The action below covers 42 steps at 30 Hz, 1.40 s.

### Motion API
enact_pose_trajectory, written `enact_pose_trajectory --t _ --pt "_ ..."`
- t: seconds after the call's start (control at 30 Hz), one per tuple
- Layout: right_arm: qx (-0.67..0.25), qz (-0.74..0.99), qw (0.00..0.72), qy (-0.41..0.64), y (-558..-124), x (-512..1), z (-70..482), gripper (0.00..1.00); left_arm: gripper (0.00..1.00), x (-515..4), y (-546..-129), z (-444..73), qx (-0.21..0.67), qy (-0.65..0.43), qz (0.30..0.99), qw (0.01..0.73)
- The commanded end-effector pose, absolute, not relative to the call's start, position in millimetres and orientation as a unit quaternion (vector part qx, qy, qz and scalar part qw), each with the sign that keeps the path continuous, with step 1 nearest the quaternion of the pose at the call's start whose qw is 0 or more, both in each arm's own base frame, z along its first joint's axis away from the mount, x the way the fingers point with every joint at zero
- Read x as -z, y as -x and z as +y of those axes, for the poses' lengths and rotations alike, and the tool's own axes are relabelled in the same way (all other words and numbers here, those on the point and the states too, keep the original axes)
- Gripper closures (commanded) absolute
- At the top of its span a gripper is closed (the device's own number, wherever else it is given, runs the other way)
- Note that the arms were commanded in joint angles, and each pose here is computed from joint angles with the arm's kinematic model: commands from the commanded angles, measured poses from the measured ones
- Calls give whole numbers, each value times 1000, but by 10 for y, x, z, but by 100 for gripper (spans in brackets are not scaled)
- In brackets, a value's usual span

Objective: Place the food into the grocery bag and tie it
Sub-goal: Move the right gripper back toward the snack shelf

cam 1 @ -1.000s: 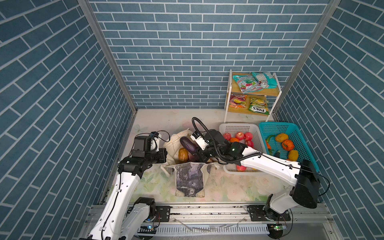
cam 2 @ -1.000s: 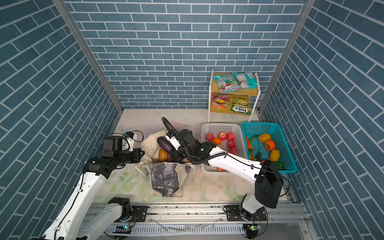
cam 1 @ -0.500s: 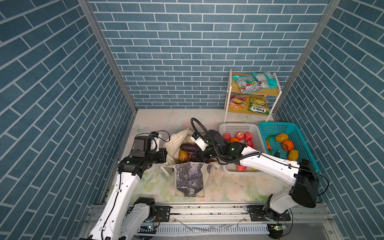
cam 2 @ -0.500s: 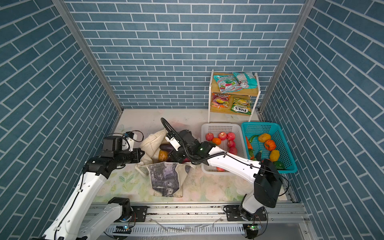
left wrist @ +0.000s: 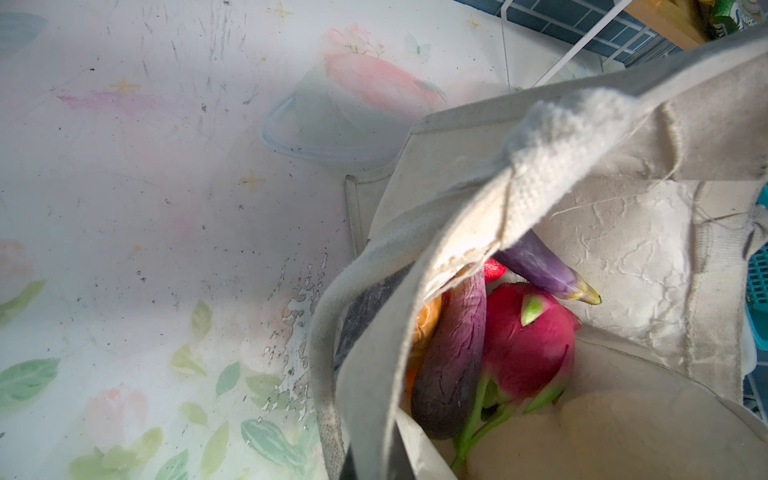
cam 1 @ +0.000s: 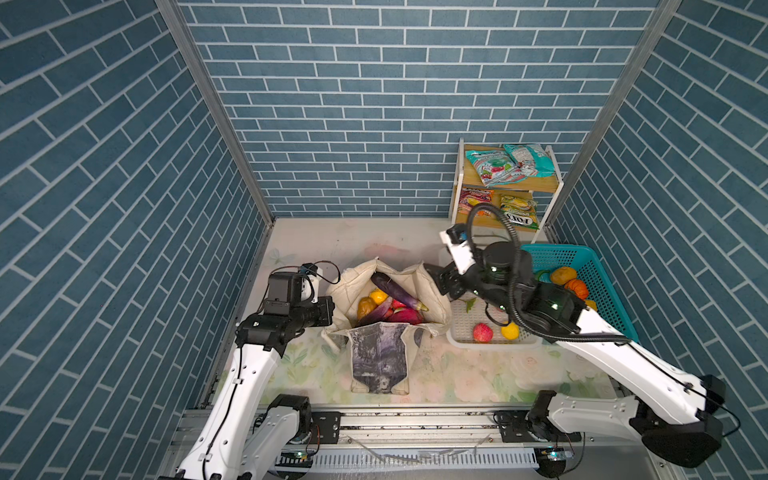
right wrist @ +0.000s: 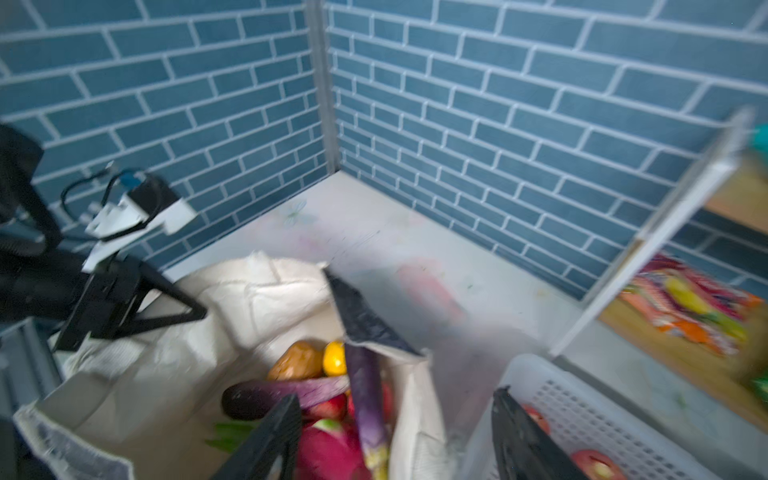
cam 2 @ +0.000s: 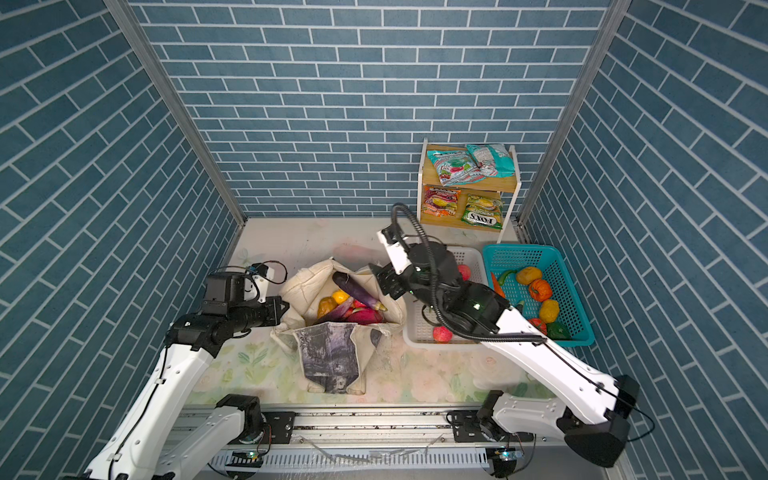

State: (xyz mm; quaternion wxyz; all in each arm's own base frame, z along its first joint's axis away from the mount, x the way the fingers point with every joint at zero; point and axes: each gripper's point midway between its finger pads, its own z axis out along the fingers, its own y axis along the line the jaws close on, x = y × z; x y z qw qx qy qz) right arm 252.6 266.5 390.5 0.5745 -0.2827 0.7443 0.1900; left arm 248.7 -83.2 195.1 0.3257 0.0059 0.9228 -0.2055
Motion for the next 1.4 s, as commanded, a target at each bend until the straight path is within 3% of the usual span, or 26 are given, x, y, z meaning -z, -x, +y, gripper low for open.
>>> enact_pose_trajectory --t 0.0,0.27,0.67,0.9,1.37 --pt "-127 767 594 207 -2753 -3828 2176 28 98 -1924 -2459 -841 204 -12 924 324" --pt "-103 797 595 27 -2984 -3573 1327 26 98 -1911 -2463 -851 207 -13 924 320" --pt "-176 802 551 -149 -3320 -3351 872 26 98 -1922 -2457 -846 206 -13 924 322" --pt "-233 773 543 -231 -3594 -3599 700 29 98 -1923 -2452 -852 207 -14 924 322" --pt "-310 729 542 -280 -4324 -4257 663 33 98 -1953 -2445 -842 205 -14 922 327"
